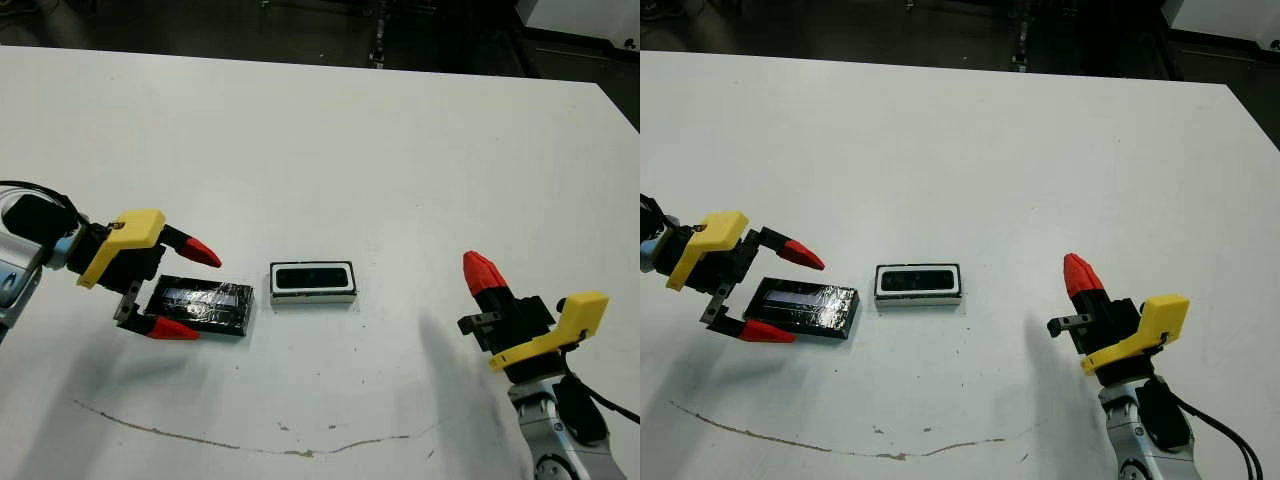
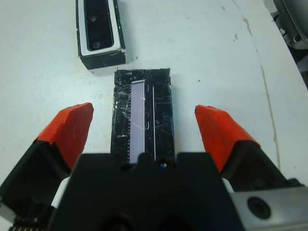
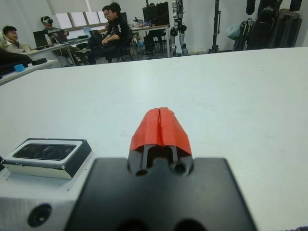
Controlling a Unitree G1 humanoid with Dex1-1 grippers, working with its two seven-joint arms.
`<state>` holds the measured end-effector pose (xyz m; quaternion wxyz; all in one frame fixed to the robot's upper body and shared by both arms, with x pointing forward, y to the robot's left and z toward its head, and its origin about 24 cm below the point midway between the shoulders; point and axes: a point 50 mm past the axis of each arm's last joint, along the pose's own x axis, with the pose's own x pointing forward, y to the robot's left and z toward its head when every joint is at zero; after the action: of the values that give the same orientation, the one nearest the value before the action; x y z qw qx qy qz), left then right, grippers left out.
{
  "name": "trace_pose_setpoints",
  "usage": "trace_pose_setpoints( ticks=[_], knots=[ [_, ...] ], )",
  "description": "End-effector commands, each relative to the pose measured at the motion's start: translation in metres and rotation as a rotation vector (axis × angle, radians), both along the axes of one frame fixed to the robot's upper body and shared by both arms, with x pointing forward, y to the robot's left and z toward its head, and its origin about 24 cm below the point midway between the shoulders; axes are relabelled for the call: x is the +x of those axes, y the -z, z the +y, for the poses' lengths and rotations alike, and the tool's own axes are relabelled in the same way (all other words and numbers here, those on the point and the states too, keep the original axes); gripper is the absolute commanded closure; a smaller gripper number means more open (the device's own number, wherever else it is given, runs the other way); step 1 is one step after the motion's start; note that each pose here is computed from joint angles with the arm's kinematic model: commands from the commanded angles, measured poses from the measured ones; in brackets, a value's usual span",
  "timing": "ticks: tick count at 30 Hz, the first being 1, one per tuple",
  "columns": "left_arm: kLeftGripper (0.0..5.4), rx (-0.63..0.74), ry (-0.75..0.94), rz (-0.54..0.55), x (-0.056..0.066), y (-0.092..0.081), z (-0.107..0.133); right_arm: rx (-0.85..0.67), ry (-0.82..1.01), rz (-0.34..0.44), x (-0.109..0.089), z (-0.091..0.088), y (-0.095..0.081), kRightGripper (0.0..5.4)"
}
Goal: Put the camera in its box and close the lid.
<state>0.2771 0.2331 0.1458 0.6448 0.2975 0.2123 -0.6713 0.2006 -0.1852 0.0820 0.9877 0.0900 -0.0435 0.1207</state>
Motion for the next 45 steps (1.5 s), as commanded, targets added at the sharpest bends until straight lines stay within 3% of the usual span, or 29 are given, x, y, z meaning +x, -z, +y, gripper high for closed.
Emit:
trace_pose_setpoints(
  ticks=[1, 6, 21, 36, 45],
  knots=[
    [0.0, -0.001, -0.004, 0.025, -0.001, 0.005, 0.0, -0.016, 0.002, 0.009, -0.002, -0.004, 0.002, 5.39],
    [0.0, -0.008, -0.002, 0.011, -0.001, 0.007, 0.0, -0.011, 0.003, 0.008, -0.003, -0.004, 0.002, 5.39],
    [0.0, -0.046, -0.124, 0.099, 0.001, 0.019, 0.005, -0.011, 0.007, 0.018, -0.003, -0.005, 0.002, 5.39],
    [0.0, 0.001, -0.112, 0.065, -0.002, 0.023, 0.008, -0.023, 0.01, 0.015, -0.005, -0.005, 0.001, 5.39],
    [1.12, 0.042, -0.15, 0.081, -0.005, 0.022, 0.009, -0.024, 0.009, 0.012, -0.005, -0.005, -0.001, 5.4]
  ],
)
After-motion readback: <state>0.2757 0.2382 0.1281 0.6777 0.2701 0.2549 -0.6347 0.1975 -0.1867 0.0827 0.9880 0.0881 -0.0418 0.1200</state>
